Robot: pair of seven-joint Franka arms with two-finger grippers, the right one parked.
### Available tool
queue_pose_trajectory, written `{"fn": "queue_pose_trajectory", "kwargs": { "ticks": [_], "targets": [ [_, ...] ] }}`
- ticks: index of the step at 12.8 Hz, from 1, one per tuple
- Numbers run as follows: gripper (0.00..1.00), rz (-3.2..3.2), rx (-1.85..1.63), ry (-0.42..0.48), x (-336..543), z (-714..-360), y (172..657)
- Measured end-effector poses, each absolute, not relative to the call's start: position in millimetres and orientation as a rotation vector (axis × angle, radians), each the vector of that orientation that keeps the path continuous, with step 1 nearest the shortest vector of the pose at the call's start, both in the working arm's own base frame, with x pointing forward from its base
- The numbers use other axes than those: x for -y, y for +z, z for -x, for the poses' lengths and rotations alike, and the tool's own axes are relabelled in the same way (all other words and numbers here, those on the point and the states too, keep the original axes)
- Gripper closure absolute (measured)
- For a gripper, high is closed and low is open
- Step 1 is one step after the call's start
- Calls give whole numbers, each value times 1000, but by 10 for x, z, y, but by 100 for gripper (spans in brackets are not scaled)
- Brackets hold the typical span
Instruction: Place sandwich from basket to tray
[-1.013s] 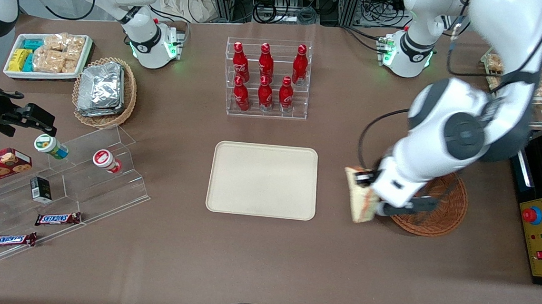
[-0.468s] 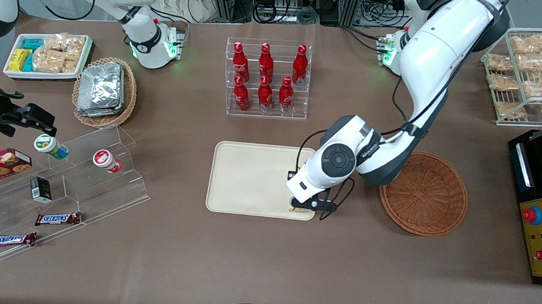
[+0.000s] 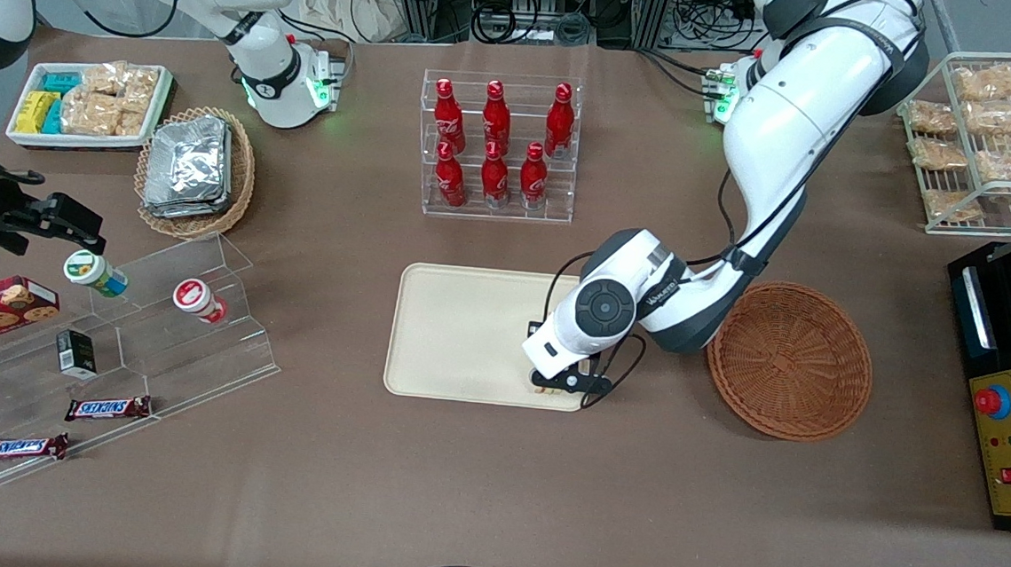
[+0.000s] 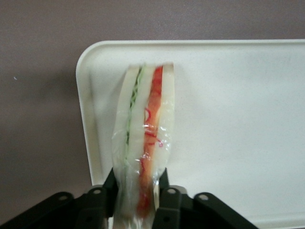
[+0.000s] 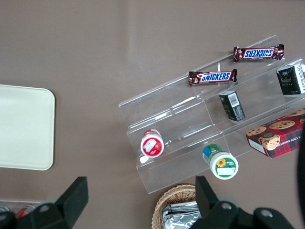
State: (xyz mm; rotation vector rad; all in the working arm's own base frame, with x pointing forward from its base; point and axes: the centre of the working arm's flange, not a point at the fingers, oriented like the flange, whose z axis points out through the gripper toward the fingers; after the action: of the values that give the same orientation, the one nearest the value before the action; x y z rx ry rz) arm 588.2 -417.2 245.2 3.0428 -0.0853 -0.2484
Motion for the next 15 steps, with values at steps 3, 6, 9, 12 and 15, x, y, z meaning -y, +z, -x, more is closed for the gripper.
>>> {"fn": "queue_pose_trajectory", "kwargs": {
  "ticks": [3,6,9,12,15],
  "targets": [
    [21,-3033,64,-197,4163,-5986,2626],
    [0,-3075,3,-157,3867,-6159,3144],
    [0,-3171,-88,-201,3276,-6144,3837],
    [1,-3211,-155,-124,2792,-5811,4178],
    [3,-3220,-95,-109,2389,-5303,4389]
  ]
}}
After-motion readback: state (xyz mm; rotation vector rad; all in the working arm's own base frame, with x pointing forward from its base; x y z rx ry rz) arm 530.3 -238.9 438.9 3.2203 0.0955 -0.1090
